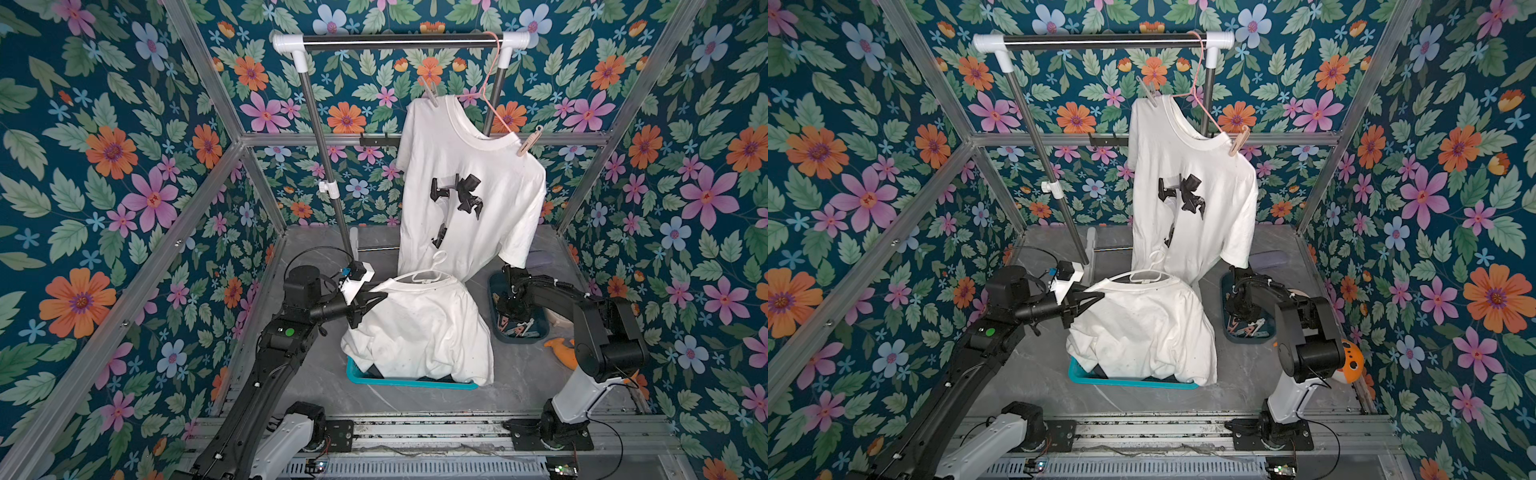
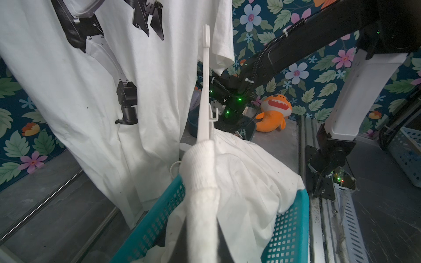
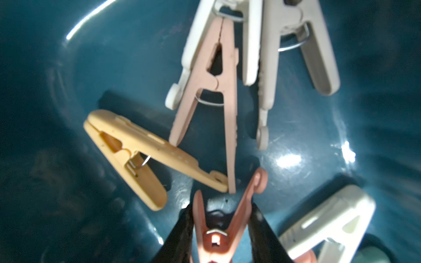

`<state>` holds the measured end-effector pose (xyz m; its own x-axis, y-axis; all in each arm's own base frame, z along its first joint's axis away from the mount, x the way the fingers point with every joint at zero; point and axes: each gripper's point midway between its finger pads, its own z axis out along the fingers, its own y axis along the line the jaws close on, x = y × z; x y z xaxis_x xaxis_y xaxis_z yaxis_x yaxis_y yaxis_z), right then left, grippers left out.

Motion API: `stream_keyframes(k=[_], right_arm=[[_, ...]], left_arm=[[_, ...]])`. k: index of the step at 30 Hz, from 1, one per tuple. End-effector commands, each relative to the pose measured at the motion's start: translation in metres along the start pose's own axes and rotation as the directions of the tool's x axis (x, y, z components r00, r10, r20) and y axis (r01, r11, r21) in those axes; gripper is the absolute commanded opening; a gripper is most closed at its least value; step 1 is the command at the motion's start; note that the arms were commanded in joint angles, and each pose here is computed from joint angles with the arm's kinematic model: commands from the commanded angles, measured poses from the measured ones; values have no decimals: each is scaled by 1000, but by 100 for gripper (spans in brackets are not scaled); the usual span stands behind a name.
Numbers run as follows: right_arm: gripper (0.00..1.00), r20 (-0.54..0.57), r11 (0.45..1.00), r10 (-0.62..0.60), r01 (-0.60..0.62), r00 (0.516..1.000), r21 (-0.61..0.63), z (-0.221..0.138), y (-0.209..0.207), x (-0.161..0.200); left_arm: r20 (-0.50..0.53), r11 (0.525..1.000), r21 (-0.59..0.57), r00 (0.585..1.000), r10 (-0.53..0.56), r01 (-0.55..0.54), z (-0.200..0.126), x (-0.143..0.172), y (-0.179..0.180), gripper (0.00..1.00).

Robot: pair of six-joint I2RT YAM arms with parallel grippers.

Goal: Use clothespins to secure the t-shirt on both sides of the hanger
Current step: Pick up the clothespin from the storage box.

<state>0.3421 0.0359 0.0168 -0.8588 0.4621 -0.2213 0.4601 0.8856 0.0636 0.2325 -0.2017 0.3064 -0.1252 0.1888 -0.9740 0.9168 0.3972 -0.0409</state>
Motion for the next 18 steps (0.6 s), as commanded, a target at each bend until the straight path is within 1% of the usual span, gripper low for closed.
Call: stream_keyframes(k=[1,6,9,10,16,18], right_arm=[[37,-111,999,-11,15,994,32,6,-9,25],[32,-79,999,-12,15,997,29,3,-9,20],[25,-37,1000,-11,12,999,14,-2,-8,14],[24,-21,1000,-9,9,1000,9,-5,-8,13],[22,50,1000,-3,2,999,25,-13,-13,3],[22,95,1000,0,-1,995,12,-25,-12,-4]], left_arm=[[31,999,-14,999,34,-34,-1,-10,2,0],[31,999,-16,999,35,-35,-1,-10,2,0],[31,999,-16,999,35,-34,-1,-10,3,0],[31,999,-16,999,34,-33,-1,-10,3,0],[32,999,-7,999,31,-31,0,-11,2,0],[32,1000,-4,999,31,-31,0,-11,2,0]])
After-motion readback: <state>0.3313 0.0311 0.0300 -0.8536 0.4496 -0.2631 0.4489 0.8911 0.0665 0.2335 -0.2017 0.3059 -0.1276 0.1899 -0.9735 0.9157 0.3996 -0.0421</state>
